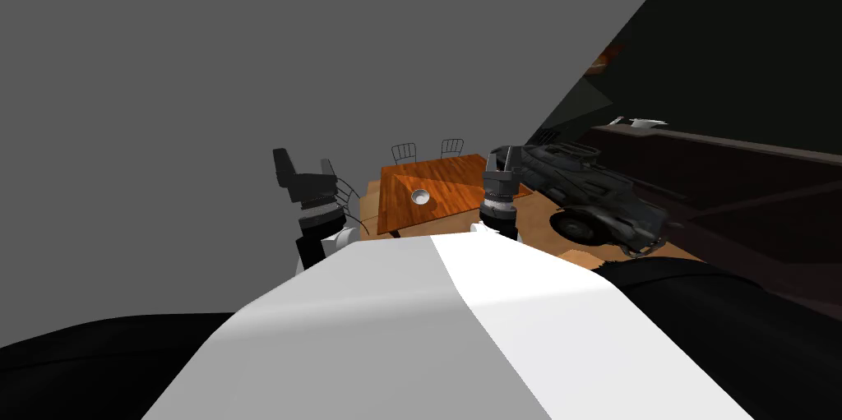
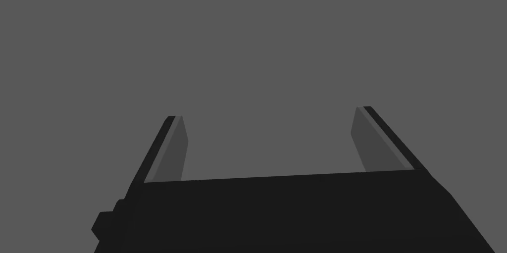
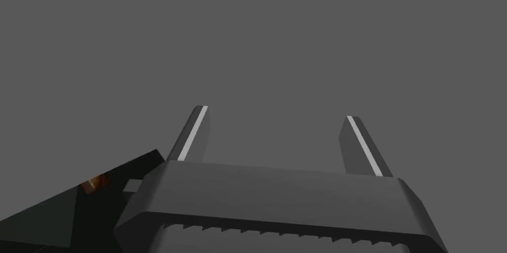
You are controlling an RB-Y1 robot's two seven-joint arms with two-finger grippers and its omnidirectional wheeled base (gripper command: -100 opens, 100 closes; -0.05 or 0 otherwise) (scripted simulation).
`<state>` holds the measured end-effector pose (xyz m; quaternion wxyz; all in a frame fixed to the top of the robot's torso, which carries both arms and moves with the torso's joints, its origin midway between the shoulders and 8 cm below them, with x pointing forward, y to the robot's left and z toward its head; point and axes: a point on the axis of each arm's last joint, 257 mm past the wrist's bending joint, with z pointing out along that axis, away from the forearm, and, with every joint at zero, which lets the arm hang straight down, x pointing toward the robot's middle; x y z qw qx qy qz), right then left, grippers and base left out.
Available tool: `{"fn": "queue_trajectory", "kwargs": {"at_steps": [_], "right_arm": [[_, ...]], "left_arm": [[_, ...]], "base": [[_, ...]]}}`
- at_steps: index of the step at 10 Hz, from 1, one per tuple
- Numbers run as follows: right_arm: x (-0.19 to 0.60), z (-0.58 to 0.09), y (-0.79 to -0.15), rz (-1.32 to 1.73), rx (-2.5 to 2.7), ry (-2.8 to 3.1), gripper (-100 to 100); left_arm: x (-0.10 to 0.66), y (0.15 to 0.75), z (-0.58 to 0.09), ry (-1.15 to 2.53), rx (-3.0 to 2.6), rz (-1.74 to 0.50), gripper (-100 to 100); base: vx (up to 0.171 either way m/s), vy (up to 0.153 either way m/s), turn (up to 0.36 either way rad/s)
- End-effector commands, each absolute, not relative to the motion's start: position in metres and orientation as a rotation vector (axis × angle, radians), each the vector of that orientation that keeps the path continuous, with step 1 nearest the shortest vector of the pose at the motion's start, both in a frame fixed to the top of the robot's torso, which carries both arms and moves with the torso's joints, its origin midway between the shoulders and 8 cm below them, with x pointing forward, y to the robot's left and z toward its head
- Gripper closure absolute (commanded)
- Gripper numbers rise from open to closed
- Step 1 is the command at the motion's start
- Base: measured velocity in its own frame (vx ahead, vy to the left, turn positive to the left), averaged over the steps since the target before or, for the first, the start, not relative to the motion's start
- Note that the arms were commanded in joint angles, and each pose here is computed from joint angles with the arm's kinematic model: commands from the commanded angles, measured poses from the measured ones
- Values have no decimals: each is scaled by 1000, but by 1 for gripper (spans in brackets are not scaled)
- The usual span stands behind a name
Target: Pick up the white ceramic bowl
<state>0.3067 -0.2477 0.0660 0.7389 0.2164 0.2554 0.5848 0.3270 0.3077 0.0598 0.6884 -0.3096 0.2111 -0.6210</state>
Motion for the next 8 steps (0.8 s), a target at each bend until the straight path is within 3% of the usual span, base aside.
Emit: {"fn": "queue_trajectory", "kwargs": {"at_steps": [1, 8], "right_arm": [[311, 59, -242, 1282, 458, 608, -100], [343, -18, -216, 1208, 399, 941, -100]], "left_arm": [[327, 308, 60, 472, -693, -1390, 0], [327, 308, 60, 472, -693, -1390, 0]], "base": [[-9, 2, 95], [-33, 2, 212]]}}
